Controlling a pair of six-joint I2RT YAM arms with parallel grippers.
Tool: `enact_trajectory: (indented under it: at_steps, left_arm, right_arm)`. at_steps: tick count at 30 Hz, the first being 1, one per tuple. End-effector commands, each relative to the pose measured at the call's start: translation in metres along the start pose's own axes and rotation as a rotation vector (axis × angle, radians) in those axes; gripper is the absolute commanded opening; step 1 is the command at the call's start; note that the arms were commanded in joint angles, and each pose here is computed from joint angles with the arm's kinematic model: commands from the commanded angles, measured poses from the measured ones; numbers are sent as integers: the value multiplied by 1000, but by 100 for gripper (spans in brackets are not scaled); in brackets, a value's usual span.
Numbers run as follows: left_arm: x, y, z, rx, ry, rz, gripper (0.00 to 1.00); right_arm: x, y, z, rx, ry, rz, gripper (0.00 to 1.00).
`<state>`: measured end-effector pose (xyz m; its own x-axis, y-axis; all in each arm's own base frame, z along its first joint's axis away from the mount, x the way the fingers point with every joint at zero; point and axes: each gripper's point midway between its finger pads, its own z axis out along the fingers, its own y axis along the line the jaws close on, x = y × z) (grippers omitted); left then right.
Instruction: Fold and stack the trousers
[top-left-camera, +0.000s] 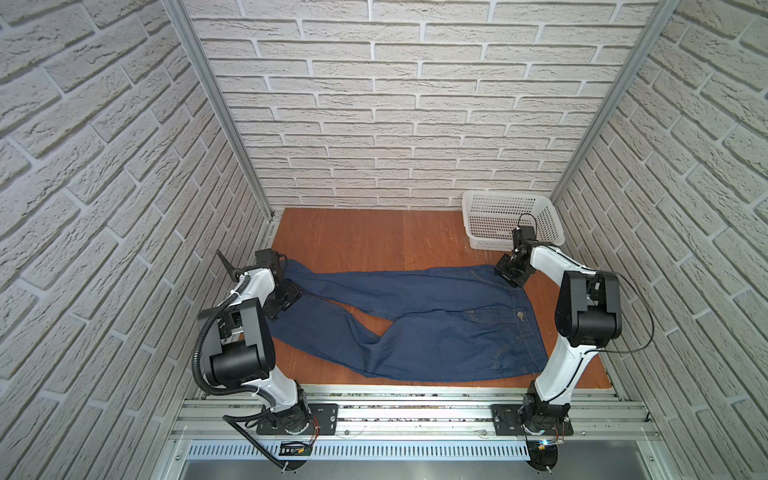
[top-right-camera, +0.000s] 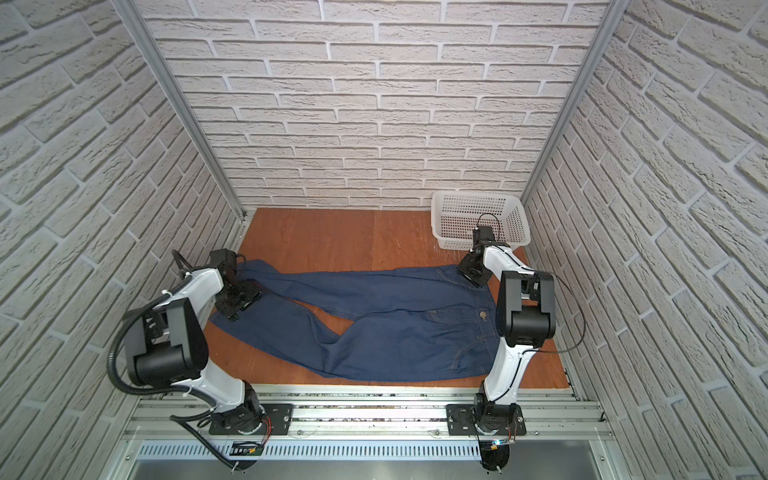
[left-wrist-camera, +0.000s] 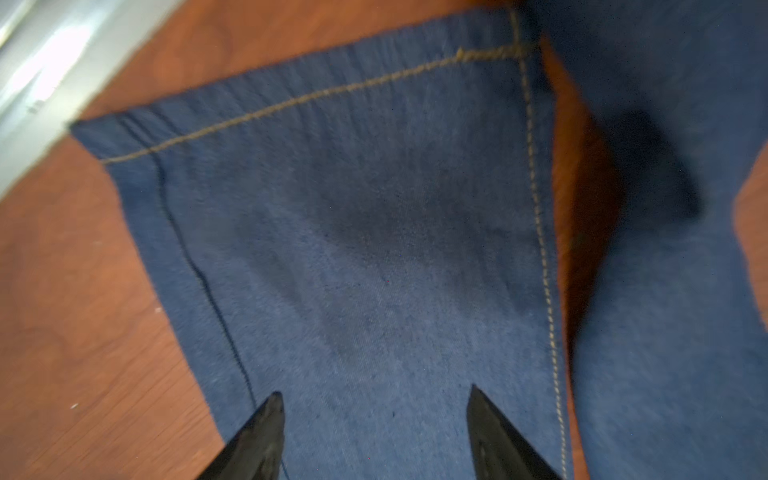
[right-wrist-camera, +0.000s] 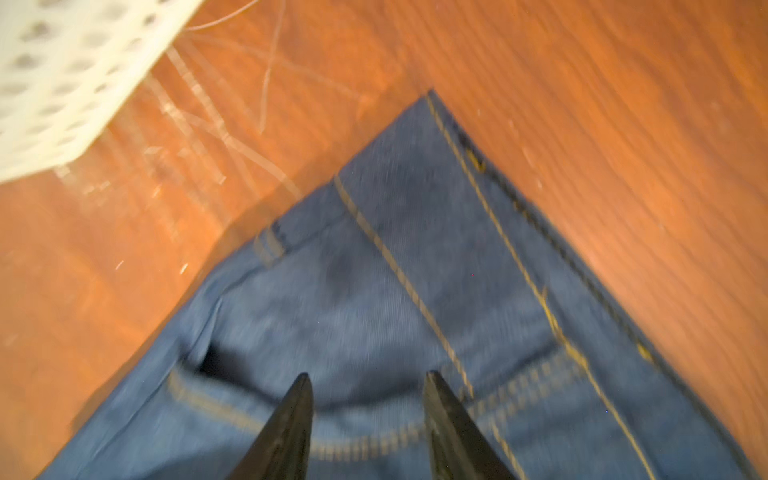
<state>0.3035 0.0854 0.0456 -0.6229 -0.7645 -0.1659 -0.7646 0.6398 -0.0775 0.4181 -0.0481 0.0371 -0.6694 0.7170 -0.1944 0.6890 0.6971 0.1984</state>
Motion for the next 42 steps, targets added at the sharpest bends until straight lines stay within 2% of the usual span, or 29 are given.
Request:
enact_trajectory:
  at_steps: [1,6,13,21,25,32,38,42]
  left_arm:
    - [4,11,11,-3,28,-43,65]
    - [9,42,21,-47,43,-129,65]
    - [2,82,12,-76,6,-260,62]
    - [0,86,9,-63,12,-284,63]
    - [2,78,0,-13,6,-281,65]
    - [11,77,-40,23,-54,-247,77]
    - [17,104,-57,-49,-127,-309,88]
    - [11,114,-49,-85,-147,-342,89]
  right_arm:
    - [-4,-6,15,52,-8,25,43]
    - [-5,-26,32,124,-6,70,42]
    - [-20,-63,26,187,-41,165,43]
    - [-30,-59,10,144,-47,162,45]
    - [-27,-40,-24,56,-68,132,47]
    - [11,-34,-81,41,-119,50,50]
    - [55,-42,-82,15,-81,35,50]
    - [71,-45,-80,11,-57,0,50]
